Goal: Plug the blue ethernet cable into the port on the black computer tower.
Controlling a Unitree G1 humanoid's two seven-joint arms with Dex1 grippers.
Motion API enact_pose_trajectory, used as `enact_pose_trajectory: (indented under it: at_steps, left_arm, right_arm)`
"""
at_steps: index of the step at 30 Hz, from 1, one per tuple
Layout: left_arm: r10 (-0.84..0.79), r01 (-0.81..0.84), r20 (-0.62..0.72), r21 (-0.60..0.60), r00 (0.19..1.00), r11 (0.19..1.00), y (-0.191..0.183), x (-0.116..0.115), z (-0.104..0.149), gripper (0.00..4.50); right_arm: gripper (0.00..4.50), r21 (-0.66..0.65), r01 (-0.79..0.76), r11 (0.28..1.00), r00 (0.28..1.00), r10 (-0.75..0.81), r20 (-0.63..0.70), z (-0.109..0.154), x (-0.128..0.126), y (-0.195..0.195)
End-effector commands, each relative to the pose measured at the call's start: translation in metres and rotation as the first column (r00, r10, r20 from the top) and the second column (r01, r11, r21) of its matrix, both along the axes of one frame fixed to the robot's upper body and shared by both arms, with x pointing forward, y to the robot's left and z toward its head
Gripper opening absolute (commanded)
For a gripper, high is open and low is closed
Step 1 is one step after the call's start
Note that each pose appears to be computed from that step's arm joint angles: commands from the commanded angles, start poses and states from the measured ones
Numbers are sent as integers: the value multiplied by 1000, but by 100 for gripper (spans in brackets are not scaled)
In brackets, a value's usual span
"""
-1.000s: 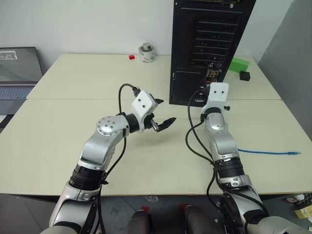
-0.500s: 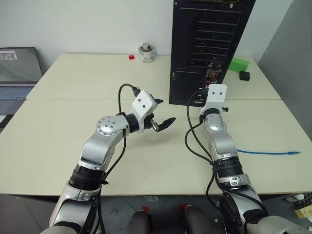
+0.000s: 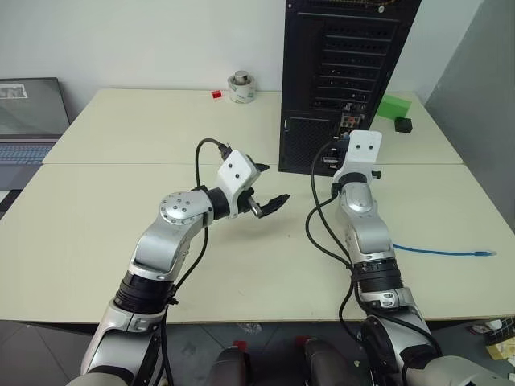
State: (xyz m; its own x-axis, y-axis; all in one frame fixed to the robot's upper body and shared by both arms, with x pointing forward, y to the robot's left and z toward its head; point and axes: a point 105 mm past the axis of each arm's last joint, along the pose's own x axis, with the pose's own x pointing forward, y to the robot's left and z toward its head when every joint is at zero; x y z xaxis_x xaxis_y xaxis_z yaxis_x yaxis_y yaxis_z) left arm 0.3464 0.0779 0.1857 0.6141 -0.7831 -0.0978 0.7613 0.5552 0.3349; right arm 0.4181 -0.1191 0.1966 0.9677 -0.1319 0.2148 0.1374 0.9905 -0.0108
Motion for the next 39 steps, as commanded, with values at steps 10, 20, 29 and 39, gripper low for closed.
enact_pose_trajectory:
  at_steps: [10, 20, 29, 39]
  left_arm:
    - [1, -2, 47, 2, 999, 1000, 3, -1, 10, 447]
    - [-1, 0, 49, 7, 999, 1000, 3, -1, 10, 447]
    - [4, -4, 47, 15, 999, 1000, 3, -1, 8, 447]
    - [62, -63, 44, 21, 997, 998, 11, 1, 6, 447]
  right_arm:
    - [0, 1, -18, 1000, 999, 18, 37, 13, 3, 6]
    - [0, 29, -11, 1000, 999, 10, 51, 19, 3, 5]
    - [0, 50, 0, 999, 1000, -1, 30, 20, 5, 7]
    - [0, 103, 26, 994, 999, -31, 45, 25, 5, 23]
